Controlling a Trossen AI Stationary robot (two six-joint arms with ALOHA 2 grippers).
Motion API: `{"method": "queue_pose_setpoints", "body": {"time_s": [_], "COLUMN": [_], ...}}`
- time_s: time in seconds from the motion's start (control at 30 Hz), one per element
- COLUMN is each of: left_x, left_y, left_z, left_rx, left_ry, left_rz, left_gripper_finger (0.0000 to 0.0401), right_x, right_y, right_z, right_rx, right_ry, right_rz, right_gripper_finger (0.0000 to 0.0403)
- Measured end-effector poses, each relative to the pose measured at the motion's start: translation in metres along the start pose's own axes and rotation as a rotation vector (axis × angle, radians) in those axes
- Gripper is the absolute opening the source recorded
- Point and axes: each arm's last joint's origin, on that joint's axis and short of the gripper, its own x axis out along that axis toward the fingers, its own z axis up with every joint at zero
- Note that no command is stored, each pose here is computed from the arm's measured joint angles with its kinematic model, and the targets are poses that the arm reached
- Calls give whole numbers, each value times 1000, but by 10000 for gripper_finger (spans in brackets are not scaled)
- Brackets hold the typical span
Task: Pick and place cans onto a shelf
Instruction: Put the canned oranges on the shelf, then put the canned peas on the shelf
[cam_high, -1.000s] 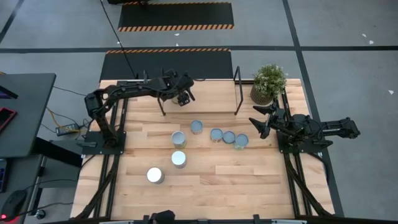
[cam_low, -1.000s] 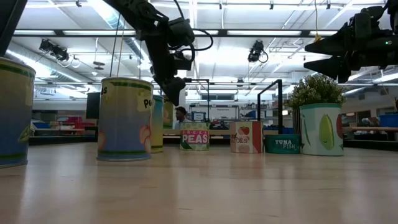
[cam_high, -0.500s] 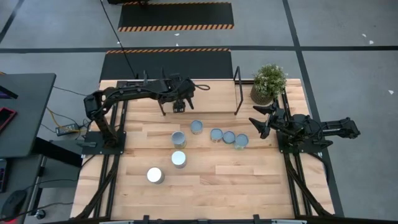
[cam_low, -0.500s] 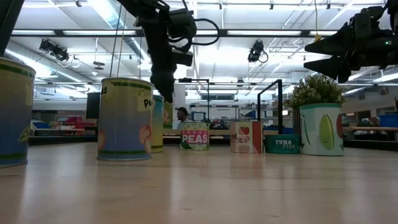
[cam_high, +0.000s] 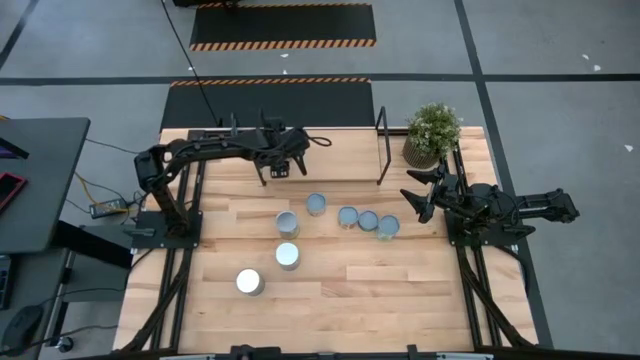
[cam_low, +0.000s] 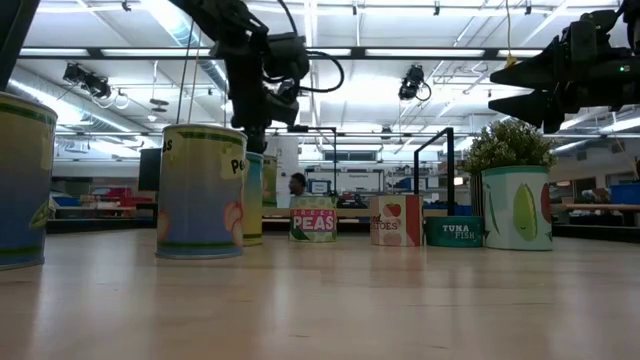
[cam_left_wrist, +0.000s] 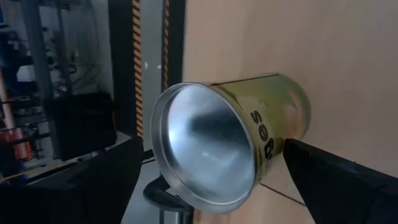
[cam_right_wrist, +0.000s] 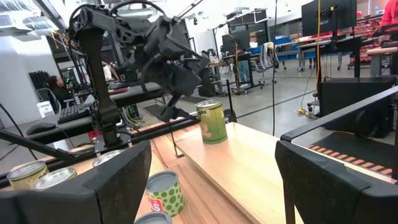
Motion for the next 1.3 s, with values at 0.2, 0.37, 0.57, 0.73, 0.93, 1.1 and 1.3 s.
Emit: {"method": "queue_pose_setpoints", "body": {"time_s": [0.2,0.37,0.57,0.73,0.93,1.1,1.3], "left_x": [7,13,15,12,5,9,15], "left_y": [7,15,17,14,8,15,23], "left_z": [0,-2,-4,-3,-1,-4,-7], "left_rx": [-37,-69,-81,-80,-38,-42,-94], "left_ry": [-22,-21,-14,-18,-37,-27,-32], "left_rz": [28,40,41,38,-5,29,3], "left_gripper_finger": [393,393,393,393,393,392,388], "right_x": [0,0,0,0,0,0,0], "right_y": [0,0,0,0,0,0,0], "right_z": [0,0,0,0,0,0,0], "right_rx": [0,0,0,0,0,0,0], "right_ry": [0,0,0,0,0,0,0], "right_rz": [0,0,0,0,0,0,0], "right_gripper_finger": [349,349,349,349,349,349,349]}}
